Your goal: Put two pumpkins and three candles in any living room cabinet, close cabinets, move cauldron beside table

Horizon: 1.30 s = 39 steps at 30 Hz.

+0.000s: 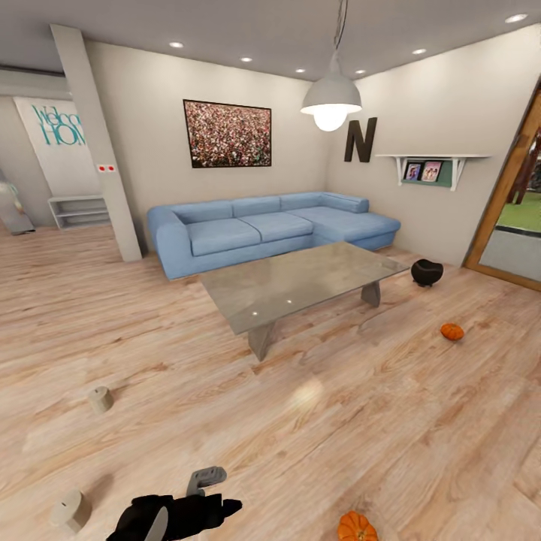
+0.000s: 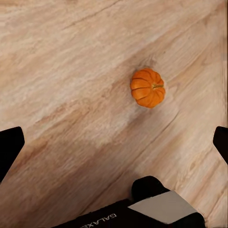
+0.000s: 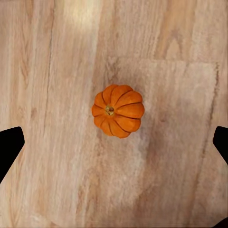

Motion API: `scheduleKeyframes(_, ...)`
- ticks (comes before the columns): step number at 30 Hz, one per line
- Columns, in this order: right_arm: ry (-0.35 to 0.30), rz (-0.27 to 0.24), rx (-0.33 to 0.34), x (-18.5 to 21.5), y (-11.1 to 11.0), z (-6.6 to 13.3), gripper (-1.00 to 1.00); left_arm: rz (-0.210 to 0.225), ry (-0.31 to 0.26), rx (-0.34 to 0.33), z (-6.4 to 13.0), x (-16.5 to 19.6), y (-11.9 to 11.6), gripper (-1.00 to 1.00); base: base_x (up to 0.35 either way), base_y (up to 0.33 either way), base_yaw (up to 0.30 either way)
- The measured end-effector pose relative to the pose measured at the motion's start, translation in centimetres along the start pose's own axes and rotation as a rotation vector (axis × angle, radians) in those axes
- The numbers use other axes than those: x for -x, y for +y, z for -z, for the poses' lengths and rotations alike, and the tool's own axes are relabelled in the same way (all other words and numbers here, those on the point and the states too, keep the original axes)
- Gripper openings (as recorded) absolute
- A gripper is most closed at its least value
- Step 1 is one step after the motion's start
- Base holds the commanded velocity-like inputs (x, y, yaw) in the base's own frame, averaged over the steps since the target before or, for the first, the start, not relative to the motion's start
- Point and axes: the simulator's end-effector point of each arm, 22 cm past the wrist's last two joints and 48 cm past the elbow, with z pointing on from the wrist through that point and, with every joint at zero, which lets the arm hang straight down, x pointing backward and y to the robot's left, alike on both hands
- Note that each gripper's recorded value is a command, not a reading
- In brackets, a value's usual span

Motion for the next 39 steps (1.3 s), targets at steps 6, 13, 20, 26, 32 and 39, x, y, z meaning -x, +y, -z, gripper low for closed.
scheduleKeyframes(6,0.019,-0.014,0.007,-0.4,0.4,-0.1,1.0,-0.081,-0.12,-0.045,2.1,5.4,-3.7,1.0,0.002,-0.201,-0.002)
scheduleKeyframes(13,0.025,-0.016,0.013,-0.5,0.6,-0.2,1.0,-0.164,-0.207,-0.08,4.1,9.1,-7.0,1.0,0.01,-0.074,0.0)
scheduleKeyframes(20,0.005,-0.028,0.004,1.1,0.0,0.1,1.0,-0.168,-0.171,-0.103,7.2,11.1,-9.0,1.0,0.001,-0.004,0.0)
scheduleKeyframes(26,-0.108,-0.017,-0.008,6.1,3.1,-0.9,1.0,-0.127,-0.144,-0.134,8.2,11.7,-9.4,1.0,0.0,0.0,0.0)
scheduleKeyframes(32,-0.181,0.01,-0.054,8.1,2.9,-0.9,1.0,-0.124,-0.151,-0.138,8.5,12.0,-9.4,1.0,0.0,0.0,0.0)
scheduleKeyframes(39,-0.123,0.005,0.22,6.8,8.6,-0.5,1.0,-0.083,-0.182,-0.19,9.2,13.2,-10.2,1.0,0.0,0.0,0.0)
